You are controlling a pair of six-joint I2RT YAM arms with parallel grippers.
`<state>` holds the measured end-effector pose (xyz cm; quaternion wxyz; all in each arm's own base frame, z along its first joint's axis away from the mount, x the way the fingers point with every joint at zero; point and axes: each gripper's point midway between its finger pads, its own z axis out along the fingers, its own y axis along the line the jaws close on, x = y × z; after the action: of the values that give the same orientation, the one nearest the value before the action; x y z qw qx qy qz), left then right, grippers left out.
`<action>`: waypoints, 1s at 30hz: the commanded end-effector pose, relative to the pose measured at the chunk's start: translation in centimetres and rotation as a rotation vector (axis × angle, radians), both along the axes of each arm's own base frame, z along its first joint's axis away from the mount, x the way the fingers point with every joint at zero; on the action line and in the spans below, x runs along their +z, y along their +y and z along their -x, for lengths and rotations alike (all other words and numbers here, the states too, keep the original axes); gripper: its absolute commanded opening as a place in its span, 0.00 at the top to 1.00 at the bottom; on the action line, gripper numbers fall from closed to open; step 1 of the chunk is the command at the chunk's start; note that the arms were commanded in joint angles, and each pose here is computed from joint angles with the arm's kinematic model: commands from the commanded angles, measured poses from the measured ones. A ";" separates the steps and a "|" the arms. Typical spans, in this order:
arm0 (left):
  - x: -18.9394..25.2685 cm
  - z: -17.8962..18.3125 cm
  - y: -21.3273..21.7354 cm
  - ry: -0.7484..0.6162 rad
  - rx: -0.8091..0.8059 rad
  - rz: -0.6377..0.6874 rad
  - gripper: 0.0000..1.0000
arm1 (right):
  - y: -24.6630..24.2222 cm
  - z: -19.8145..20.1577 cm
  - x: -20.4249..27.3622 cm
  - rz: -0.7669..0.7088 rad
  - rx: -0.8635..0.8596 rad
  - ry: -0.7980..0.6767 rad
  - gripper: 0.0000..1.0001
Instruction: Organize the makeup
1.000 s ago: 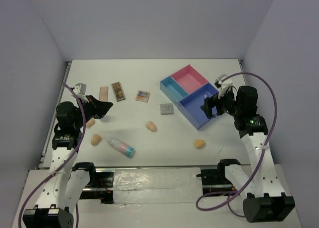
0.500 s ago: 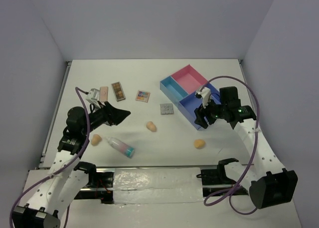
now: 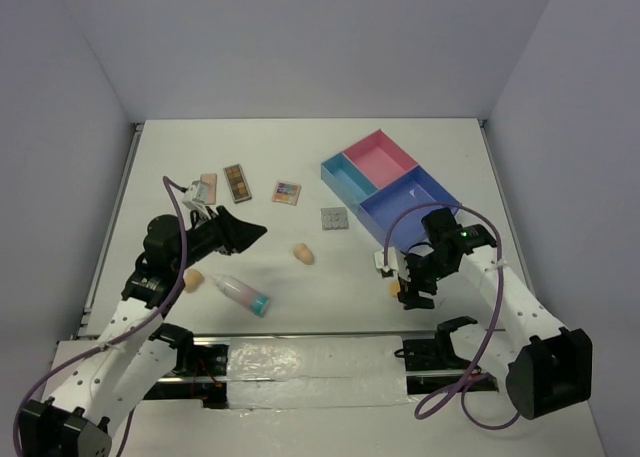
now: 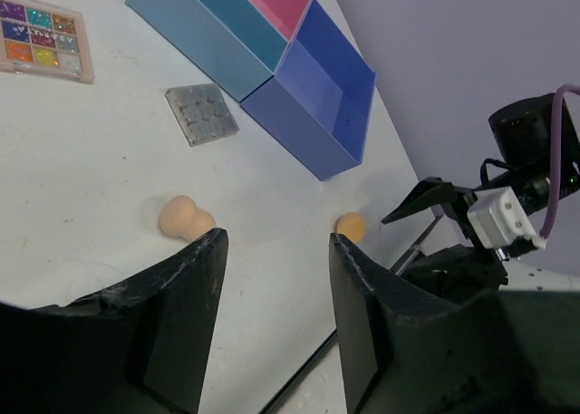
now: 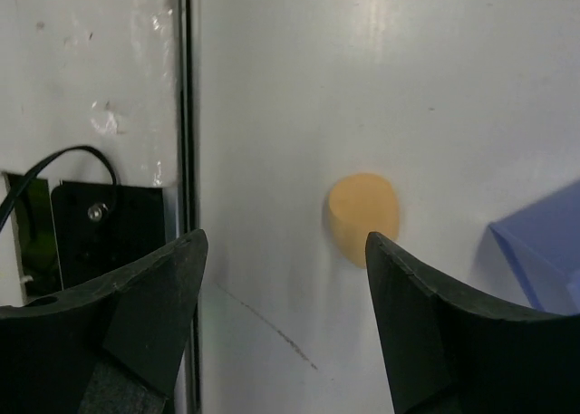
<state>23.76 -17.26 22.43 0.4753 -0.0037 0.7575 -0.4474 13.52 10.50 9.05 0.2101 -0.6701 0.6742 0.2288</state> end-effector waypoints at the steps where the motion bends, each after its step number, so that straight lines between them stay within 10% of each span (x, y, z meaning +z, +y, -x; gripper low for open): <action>1: 2.3 -0.7 -0.2 -0.078 -0.007 -0.007 0.38 | 0.1 0.8 -0.5 -0.018 0.217 -0.097 0.21; 19: 1.3 -1.8 -0.1 -0.054 0.022 -0.015 0.34 | -1.1 -3.7 -5.5 0.121 0.155 -0.143 0.27; 30: 1.2 -2.0 -0.3 -0.052 0.021 0.001 0.41 | -0.9 -2.6 -4.8 0.113 0.210 -0.136 0.76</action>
<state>25.27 -17.23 21.75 0.4737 -0.0181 0.7651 -0.4358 16.87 9.20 2.92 0.1812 -0.7487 0.6172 0.1602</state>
